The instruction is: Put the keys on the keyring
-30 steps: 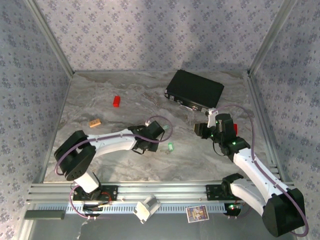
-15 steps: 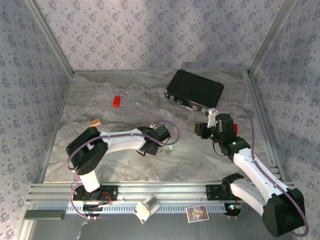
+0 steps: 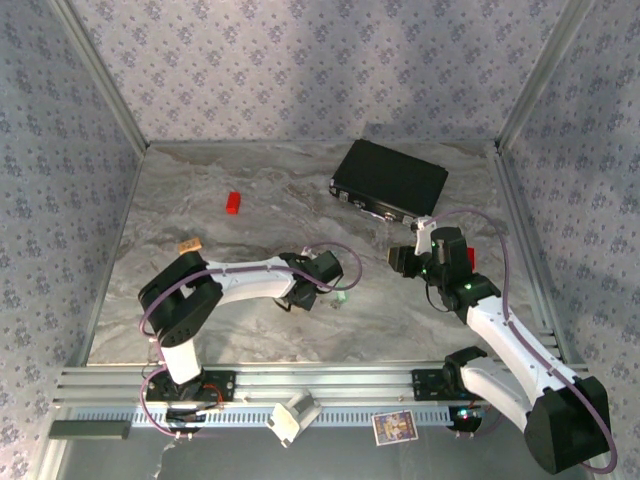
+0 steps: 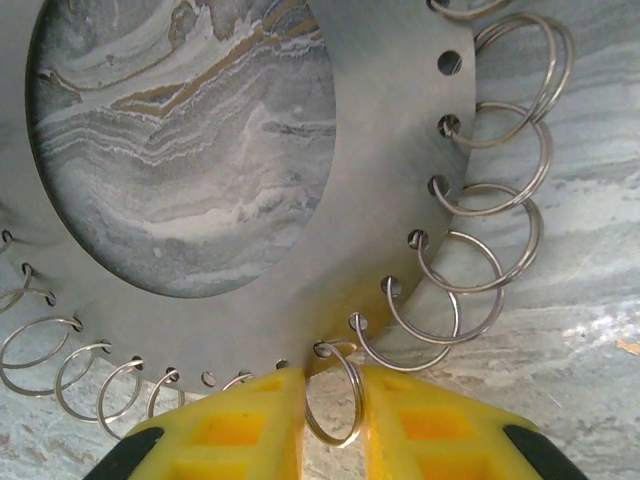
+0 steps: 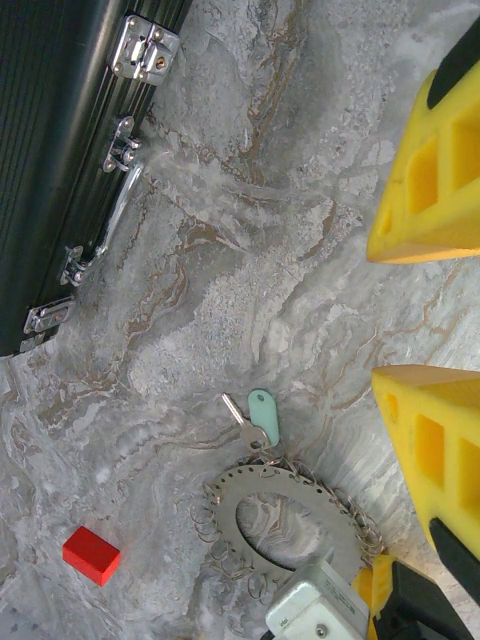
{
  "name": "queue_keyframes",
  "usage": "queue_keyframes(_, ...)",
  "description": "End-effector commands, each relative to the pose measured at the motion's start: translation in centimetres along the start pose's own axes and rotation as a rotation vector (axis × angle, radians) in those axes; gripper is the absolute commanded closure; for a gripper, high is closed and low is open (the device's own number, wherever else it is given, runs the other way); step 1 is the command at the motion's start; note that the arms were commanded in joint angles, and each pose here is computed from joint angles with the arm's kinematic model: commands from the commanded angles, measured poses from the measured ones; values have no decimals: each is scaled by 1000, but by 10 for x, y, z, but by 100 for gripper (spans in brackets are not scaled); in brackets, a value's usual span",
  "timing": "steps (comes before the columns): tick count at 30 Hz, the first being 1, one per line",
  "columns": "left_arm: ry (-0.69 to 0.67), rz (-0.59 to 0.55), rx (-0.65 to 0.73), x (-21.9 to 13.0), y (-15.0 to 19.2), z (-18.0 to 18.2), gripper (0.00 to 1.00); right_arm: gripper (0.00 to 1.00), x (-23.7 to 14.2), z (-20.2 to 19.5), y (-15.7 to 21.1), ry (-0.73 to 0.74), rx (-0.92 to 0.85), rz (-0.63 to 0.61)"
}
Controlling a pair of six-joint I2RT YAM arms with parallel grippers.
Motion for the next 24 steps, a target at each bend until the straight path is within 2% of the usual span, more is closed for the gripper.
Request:
queue_keyframes(1, -30, -4, 23, -2, -2, -1, 83, 67, -3, 1, -9, -5, -10, -16)
queue_keyframes(11, -92, -42, 52, -14, -6, 4, 99, 68, -4, 1, -9, -4, -11, -15)
queue_keyframes(15, -117, -101, 69, -29, -12, 9, 100, 68, -5, 2, -11, -8, -10, -17)
queue_keyframes(23, -80, -321, 128, -83, -33, 34, 100, 68, -13, 9, -29, -46, -13, -54)
queue_keyframes(24, -67, -378, 117, -94, -39, 37, 100, 68, -14, 9, -32, -51, -12, -62)
Point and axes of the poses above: each hand's point on the last joint's axis, 136 mm out from that joint toward the fingers, its own x axis out along the fingers, its own z axis along the line the jaws close on, y = z × x, the point moved 7 cm from there along -x, back along the fingers, and after that the axes turned 11 degrees about -x, right-handed, at the moved point
